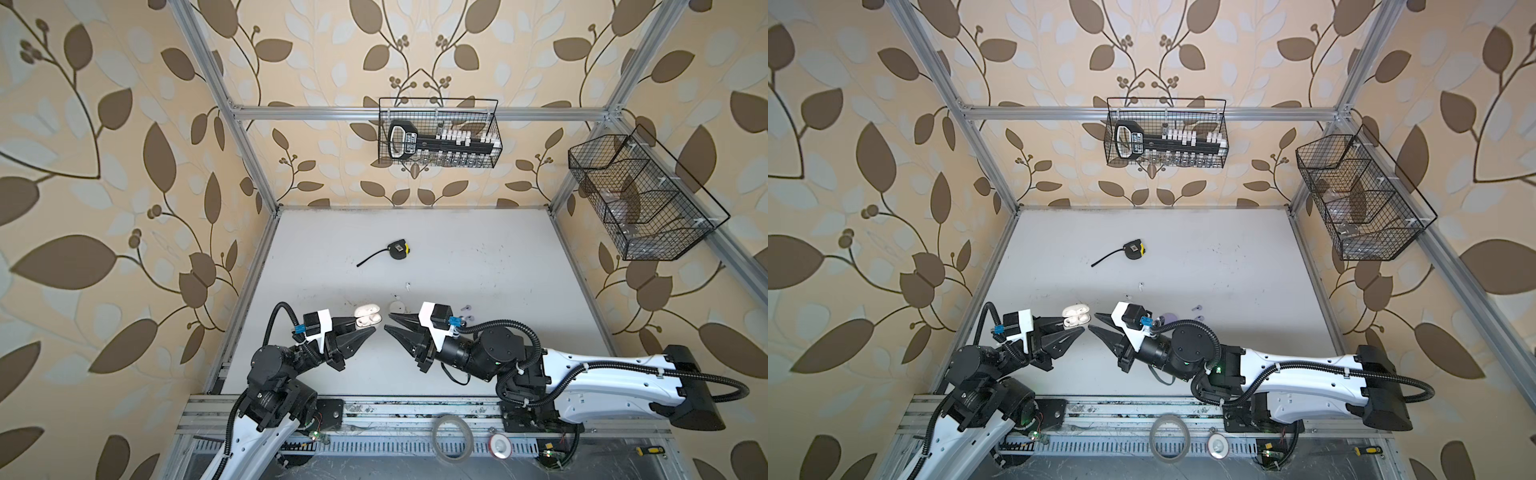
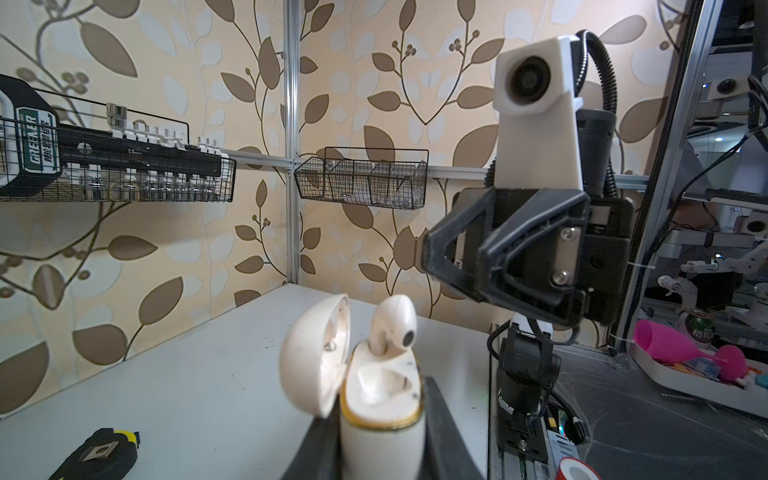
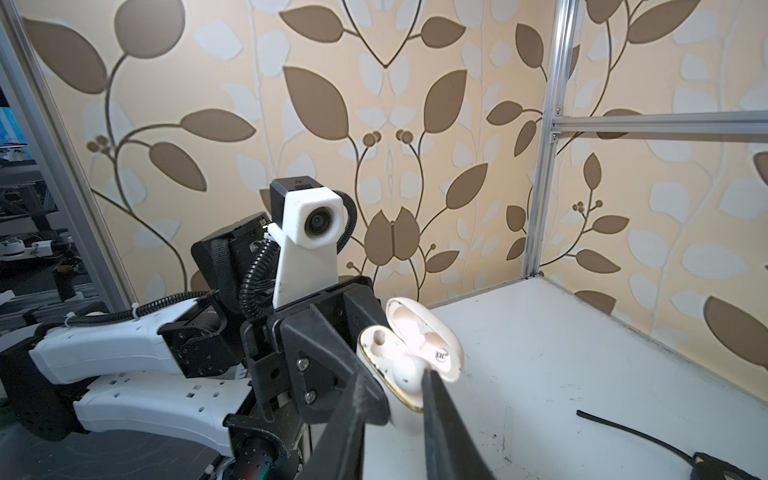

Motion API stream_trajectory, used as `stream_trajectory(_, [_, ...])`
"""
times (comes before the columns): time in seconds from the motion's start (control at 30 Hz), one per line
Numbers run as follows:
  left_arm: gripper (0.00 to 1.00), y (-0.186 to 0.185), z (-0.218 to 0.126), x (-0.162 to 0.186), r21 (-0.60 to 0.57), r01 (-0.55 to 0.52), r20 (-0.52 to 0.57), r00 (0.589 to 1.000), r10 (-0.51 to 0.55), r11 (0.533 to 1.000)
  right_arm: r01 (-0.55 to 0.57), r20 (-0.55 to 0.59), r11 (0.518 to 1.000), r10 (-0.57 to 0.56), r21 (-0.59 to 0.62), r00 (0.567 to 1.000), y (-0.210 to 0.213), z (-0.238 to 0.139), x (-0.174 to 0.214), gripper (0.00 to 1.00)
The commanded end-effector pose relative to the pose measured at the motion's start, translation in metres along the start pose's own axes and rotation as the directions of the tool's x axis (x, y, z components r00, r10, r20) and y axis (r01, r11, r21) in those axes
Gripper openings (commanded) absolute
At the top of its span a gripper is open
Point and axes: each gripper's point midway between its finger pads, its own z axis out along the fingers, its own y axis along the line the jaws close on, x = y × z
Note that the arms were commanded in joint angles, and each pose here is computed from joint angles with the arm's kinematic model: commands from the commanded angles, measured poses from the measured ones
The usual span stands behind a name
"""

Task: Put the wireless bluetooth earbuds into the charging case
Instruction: 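Open the right gripper and push the earbud down into the case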

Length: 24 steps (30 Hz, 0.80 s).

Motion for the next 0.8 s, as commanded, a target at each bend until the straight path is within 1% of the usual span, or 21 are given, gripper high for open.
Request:
stream_trajectory(0.0, [0.0, -0.014, -0.001, -0.025, 0.051, -0.072, 0.06, 0.996, 0.069, 0.996, -0.009, -0.01, 1.0, 0.009, 0.002, 1.0, 0.002, 0.01, -0.008, 0.21])
stream_trajectory(0.27, [0.0, -0.017, -0.002, -0.027, 0.061, -0.081, 0.064, 0.995, 0.077, 0.995, -0.005, -0.033, 1.0, 0.006, 0.023, 0.999, -0.001, 0.015, -0.001, 0.16])
stream_trajectory(0.4, [0.0, -0.018, -0.003, -0.027, 0.061, -0.083, 0.062, 0.995, 0.08, 0.995, -0.009, -0.046, 0.999, 0.01, 0.035, 0.999, 0.0, 0.017, 0.008, 0.12])
stream_trajectory(0.63, [0.0, -0.017, -0.003, -0.026, 0.057, -0.088, 0.062, 0.995, 0.084, 0.995, 0.008, -0.046, 0.998, -0.005, 0.062, 0.999, 0.007, 0.014, 0.015, 0.11])
stream_trajectory(0.77, [0.0, -0.017, -0.004, -0.026, 0.05, -0.092, 0.065, 0.994, 0.089, 0.994, -0.002, -0.011, 0.997, 0.003, 0.075, 1.0, 0.012, 0.008, 0.009, 0.09])
